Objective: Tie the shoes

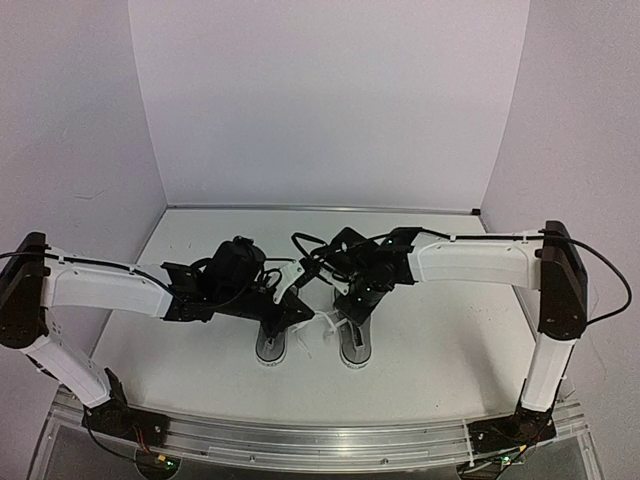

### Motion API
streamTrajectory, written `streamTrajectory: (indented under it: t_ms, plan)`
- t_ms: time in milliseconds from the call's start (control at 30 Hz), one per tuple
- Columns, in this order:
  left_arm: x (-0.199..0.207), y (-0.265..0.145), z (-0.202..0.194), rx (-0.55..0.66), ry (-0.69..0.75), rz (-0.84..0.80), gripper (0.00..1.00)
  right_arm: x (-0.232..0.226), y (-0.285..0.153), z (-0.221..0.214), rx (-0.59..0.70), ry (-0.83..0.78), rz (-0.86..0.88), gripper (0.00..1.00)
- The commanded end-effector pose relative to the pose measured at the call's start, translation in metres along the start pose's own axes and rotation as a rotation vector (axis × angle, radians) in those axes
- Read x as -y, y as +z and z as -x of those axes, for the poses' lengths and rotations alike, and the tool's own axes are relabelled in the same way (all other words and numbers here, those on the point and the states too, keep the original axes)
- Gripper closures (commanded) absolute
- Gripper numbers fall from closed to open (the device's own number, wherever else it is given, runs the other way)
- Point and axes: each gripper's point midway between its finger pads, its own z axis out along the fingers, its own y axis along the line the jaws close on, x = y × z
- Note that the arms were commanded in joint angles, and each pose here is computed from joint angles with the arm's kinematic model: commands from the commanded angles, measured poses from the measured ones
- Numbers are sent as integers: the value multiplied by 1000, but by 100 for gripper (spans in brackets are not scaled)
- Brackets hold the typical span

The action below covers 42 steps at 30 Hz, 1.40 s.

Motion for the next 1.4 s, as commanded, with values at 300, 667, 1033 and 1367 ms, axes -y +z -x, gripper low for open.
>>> streamTrajectory:
  t_ms: [300,667,1033,1367]
  plan:
    - [-35,29,33,270,-438,26,100,12,-33,15,186,107,9,100]
    - [-59,36,50,461,-534,76,100,8,-31,12,206,110,33,100]
    - [-64,50,67,630,-583,-2,100,6,-33,12,229,102,49,100]
    - [-64,61,76,692,-585,-71,100,5,-36,9,237,87,60,100]
